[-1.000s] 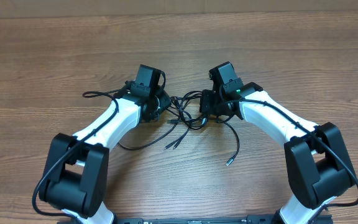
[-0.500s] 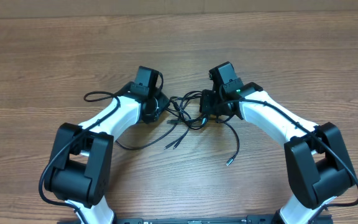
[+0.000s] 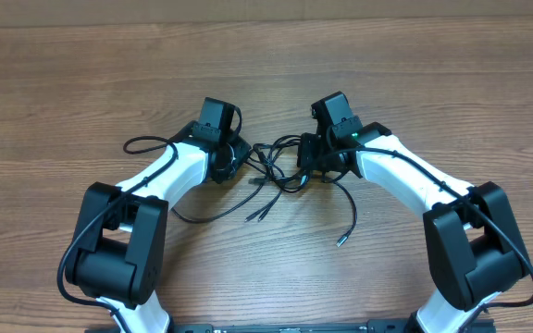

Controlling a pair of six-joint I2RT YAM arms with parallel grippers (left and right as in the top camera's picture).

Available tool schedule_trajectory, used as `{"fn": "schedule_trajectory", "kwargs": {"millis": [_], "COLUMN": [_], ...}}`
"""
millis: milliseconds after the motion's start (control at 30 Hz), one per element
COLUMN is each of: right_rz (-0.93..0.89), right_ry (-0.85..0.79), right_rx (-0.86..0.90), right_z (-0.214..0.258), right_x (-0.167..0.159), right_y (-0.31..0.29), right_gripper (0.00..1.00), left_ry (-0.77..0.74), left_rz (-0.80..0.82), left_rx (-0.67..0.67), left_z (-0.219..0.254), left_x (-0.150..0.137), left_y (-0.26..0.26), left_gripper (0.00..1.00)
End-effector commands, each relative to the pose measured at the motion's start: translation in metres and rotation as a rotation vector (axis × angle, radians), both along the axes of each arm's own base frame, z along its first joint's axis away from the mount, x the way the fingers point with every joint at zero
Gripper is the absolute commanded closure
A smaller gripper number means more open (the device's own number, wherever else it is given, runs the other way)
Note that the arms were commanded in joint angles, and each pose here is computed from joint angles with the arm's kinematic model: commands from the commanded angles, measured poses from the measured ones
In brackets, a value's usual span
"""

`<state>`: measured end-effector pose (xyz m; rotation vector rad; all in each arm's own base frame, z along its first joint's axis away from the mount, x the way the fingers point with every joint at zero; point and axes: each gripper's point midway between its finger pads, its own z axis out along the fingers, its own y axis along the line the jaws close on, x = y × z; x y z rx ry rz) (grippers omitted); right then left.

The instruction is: Untangle cables

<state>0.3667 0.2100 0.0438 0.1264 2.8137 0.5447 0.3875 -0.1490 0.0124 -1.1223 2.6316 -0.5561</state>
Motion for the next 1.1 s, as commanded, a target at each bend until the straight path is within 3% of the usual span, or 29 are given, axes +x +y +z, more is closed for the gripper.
{"fn": "schedule_trajectory", "kwargs": {"millis": [0, 133, 233, 433, 667, 900, 1067], "right_rz": [-0.017, -0.017, -0.017, -0.017, -0.017, -0.017, -0.017], "right_ry": [-0.002, -0.002, -0.002, -0.002, -0.002, -0.002, -0.002], "right_rx": [-0.006, -0.005, -0.005, -0.006, -0.006, -0.006, -0.006], "right_z": [-0.003, -0.003, -0.002, -0.003, -0.002, -0.003, -0.003], "right_x": [0.003, 0.002, 0.003, 0.002, 0.003, 0.002, 0.002], "right_y": [-0.004, -0.004, -0.004, -0.004, -0.004, -0.004, -0.004], "right_gripper": [0.96, 0.96, 0.96, 0.96, 0.96, 0.96, 0.96], "left_ry": [0.046, 0.1, 0.129, 0.08, -0.14, -0.304, -0.345], "left_rz": [0.019, 0.006, -0.002, -0.1, -0.262, -0.263, -0.121], "left_rx": [0.019, 0.003, -0.003, -0.063, -0.179, -0.127, 0.032], "left_z": [-0.02, -0.04, -0.05, -0.027, 0.062, 0.138, 0.163], "left_x": [-0.005, -0.011, -0.016, -0.012, 0.002, -0.008, -0.016], "left_y": [0.005, 0.0, 0.0, -0.007, -0.004, 0.03, 0.083], "left_gripper": [0.72, 0.78, 0.96, 0.96, 0.96, 0.96, 0.96]}}
